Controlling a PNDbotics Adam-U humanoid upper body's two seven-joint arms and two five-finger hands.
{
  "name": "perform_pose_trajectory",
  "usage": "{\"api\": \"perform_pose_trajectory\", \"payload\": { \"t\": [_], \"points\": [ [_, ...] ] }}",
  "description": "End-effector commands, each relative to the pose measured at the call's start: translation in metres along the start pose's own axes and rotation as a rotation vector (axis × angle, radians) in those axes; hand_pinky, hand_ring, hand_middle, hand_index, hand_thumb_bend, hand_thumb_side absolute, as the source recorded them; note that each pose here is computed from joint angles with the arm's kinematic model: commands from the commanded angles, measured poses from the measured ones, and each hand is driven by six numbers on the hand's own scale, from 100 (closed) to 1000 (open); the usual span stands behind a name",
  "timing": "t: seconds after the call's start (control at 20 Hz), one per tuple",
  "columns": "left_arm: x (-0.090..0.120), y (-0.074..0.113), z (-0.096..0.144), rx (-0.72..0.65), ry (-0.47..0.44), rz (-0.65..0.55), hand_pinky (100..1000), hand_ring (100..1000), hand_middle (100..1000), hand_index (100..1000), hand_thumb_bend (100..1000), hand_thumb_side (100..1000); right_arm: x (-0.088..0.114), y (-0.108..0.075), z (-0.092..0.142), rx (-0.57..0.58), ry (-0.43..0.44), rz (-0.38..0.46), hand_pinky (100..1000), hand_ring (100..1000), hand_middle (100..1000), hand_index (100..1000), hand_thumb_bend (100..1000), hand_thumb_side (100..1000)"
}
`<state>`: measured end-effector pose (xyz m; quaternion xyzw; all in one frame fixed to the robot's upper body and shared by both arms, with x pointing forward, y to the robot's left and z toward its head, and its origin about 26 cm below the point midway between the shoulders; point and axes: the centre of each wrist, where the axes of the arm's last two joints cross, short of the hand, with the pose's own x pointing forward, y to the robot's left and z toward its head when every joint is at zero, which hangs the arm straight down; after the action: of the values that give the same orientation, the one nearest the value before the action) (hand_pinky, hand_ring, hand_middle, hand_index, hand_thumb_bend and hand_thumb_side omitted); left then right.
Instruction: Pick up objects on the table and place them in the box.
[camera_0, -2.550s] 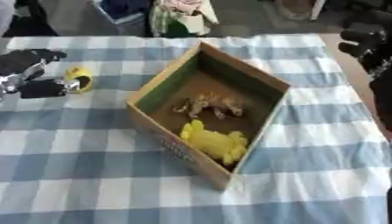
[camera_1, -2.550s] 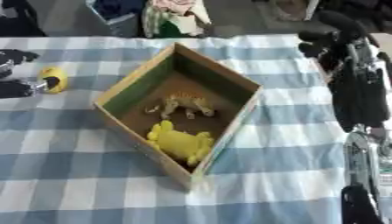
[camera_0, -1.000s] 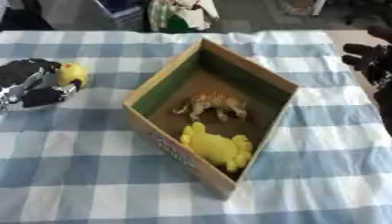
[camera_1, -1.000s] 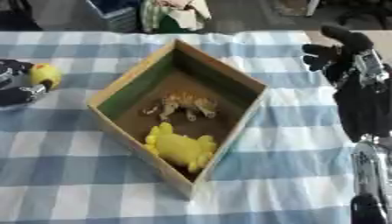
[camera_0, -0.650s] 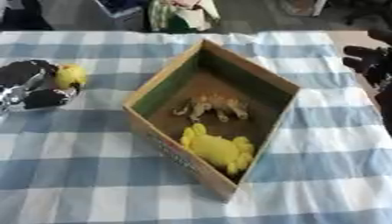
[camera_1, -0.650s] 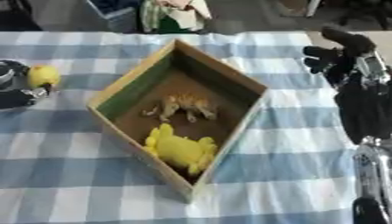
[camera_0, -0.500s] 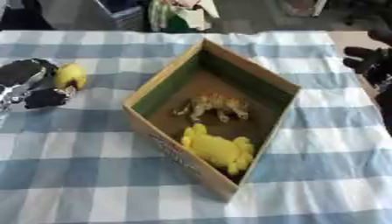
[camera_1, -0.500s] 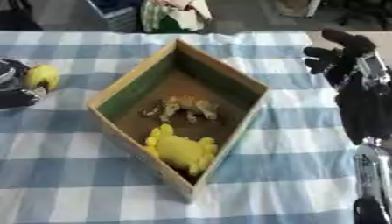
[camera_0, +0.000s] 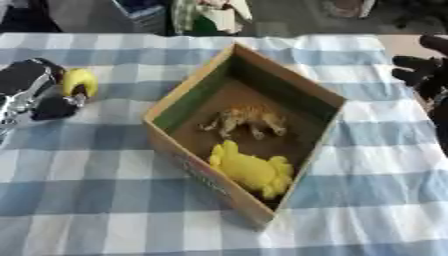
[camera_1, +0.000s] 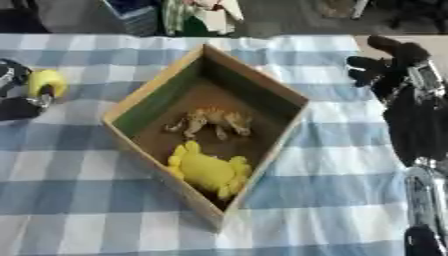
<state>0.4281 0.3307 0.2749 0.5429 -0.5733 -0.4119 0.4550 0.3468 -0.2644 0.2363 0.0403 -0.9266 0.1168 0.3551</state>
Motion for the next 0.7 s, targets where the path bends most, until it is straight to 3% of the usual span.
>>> {"api": "perform_pose_trajectory", "payload": {
  "t": [0.05, 0.7],
  "points": [
    [-0.0017, 0.0158, 0.0009, 0.074, 0.000, -0.006, 504, 674, 573, 530, 100, 243, 0.0066, -0.0043, -0.0018, 0.009, -0.017, 0.018, 845, 817, 435, 843, 100, 871],
    [0.0001, 0.0185, 0.0043, 0.141, -0.006, 0.004, 463, 631, 535, 524, 100, 249, 0.0075, 0.0017, 0.0037, 0.009, -0.008, 0.001, 844, 817, 437, 844, 100, 851]
  ]
}}
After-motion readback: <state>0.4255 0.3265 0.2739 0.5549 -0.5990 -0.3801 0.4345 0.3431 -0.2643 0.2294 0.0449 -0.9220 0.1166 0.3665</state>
